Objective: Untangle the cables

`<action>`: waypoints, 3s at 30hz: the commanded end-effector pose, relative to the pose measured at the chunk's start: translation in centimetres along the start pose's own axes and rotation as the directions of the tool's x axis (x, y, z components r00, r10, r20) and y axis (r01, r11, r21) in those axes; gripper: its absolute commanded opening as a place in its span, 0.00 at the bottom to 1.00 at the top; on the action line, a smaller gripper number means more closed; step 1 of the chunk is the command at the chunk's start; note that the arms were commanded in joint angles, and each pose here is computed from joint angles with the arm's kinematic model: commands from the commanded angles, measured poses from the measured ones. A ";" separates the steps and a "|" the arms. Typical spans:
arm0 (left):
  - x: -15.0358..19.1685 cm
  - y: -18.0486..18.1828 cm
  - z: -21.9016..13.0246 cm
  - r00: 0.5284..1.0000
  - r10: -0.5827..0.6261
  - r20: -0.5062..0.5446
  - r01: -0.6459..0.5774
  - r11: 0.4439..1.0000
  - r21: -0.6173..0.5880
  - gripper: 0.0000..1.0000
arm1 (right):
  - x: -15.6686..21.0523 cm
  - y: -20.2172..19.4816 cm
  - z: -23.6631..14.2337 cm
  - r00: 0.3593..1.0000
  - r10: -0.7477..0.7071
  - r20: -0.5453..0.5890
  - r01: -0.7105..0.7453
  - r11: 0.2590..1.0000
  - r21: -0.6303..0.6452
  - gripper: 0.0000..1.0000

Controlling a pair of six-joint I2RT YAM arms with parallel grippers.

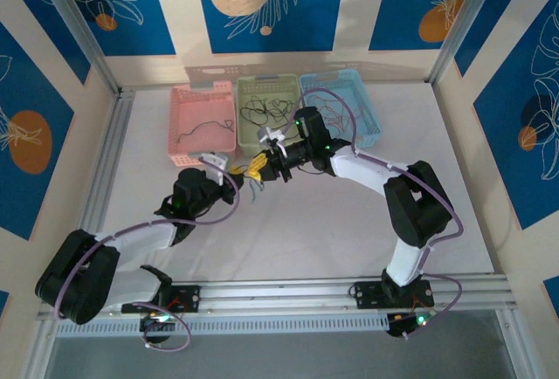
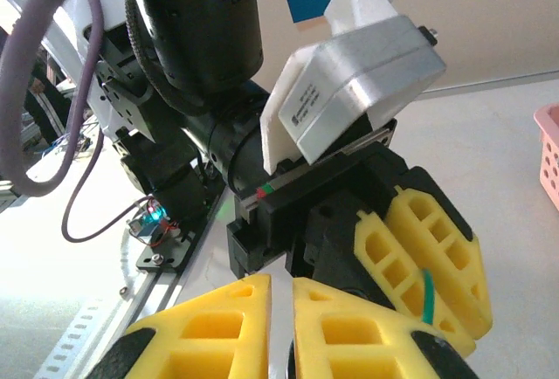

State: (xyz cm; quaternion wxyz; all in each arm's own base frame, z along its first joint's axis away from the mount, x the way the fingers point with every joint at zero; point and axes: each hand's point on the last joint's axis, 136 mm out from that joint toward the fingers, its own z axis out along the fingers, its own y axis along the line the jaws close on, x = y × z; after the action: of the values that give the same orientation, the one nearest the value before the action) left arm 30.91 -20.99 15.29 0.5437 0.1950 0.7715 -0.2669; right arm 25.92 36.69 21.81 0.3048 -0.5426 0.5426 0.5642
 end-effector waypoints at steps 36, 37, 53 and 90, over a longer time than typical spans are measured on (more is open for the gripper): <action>-1.6 10.8 -10.1 0.957 -0.060 0.283 0.224 0.773 -0.594 0.00 | 3.3 -15.4 -19.7 0.929 0.188 0.318 -0.364 0.330 0.871 0.00; -1.6 10.8 -10.2 0.957 -0.061 0.285 0.226 0.772 -0.594 0.00 | 3.5 -15.4 -20.5 0.921 0.189 0.340 -0.385 0.307 0.870 0.00; -1.8 10.7 -10.0 0.954 -0.073 0.290 0.235 0.783 -0.576 0.00 | 4.0 -15.5 -22.1 0.897 0.184 0.402 -0.440 0.271 0.856 0.00; -8.8 29.7 -1.8 0.964 -0.247 0.099 0.180 0.330 -0.927 0.00 | 2.7 -15.1 -20.0 0.913 0.163 0.374 -0.408 0.354 0.842 0.00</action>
State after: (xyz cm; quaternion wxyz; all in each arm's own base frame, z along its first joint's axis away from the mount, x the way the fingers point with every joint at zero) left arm 49.28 2.08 17.70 0.4945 -0.2238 0.8280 0.1405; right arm 45.12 20.17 16.72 0.4863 -0.1076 0.8243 0.2692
